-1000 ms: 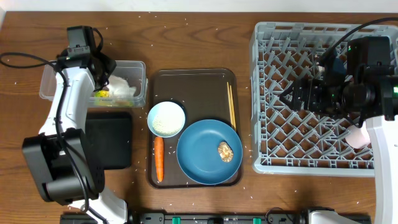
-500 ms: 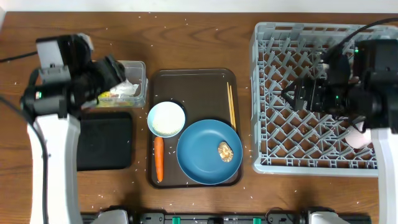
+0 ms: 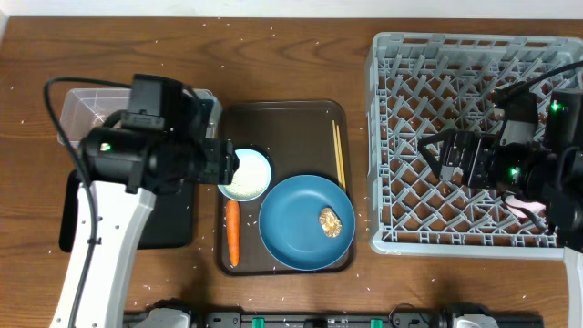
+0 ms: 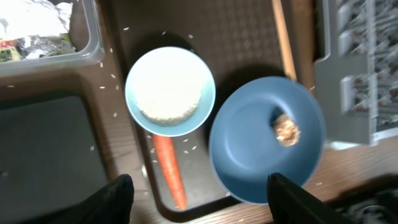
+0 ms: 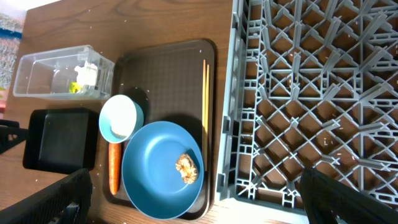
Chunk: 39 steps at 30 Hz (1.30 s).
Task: Sort waste into correct bins and load items into the dishwasher rack
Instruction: 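Reach the left gripper down and grasp the carrot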
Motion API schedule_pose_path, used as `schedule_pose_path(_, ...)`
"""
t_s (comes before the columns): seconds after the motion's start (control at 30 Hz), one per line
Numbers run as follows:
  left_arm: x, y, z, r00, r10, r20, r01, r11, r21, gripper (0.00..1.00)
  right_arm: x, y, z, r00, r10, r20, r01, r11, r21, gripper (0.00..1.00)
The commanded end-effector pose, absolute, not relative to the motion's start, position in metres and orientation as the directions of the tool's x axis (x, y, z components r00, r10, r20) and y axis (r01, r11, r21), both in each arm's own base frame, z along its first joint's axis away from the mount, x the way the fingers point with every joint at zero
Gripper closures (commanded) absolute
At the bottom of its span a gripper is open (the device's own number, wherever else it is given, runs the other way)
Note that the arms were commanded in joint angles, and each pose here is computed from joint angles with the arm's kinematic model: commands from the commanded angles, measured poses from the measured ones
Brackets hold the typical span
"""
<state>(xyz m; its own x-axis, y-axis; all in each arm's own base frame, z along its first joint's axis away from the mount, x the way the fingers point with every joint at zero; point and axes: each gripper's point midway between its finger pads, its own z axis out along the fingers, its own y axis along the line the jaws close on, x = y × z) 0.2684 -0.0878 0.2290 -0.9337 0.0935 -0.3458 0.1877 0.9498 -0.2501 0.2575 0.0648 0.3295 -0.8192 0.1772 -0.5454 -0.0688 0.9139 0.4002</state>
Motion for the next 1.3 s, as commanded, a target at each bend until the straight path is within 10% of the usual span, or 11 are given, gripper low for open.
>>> schedule_pose_path(0.0, 0.264, -0.078, 0.209, -0.952, 0.125, -0.278, 0.166, 0.978, -0.128, 0.32, 0.256, 0.067, 0.328, -0.826, 0.184, -0.533, -0.063, 0.909, 0.411, 0.01)
schedule_pose_path(0.3, 0.235, -0.052, 0.135, -0.987, -0.147, -0.063, -0.145, 0.989, -0.037, 0.43, 0.250, 0.066, 0.324, -0.842, 0.183, -0.508, -0.048, 0.912, 0.408, 0.01)
schedule_pose_path(1.27, 0.203, -0.084, 0.014, -0.997, 0.055, -0.059, 0.064, 0.986, -0.152, 0.53, 0.254, 0.062, 0.323, -0.836, 0.186, -0.516, -0.034, 0.921, 0.387, 0.01)
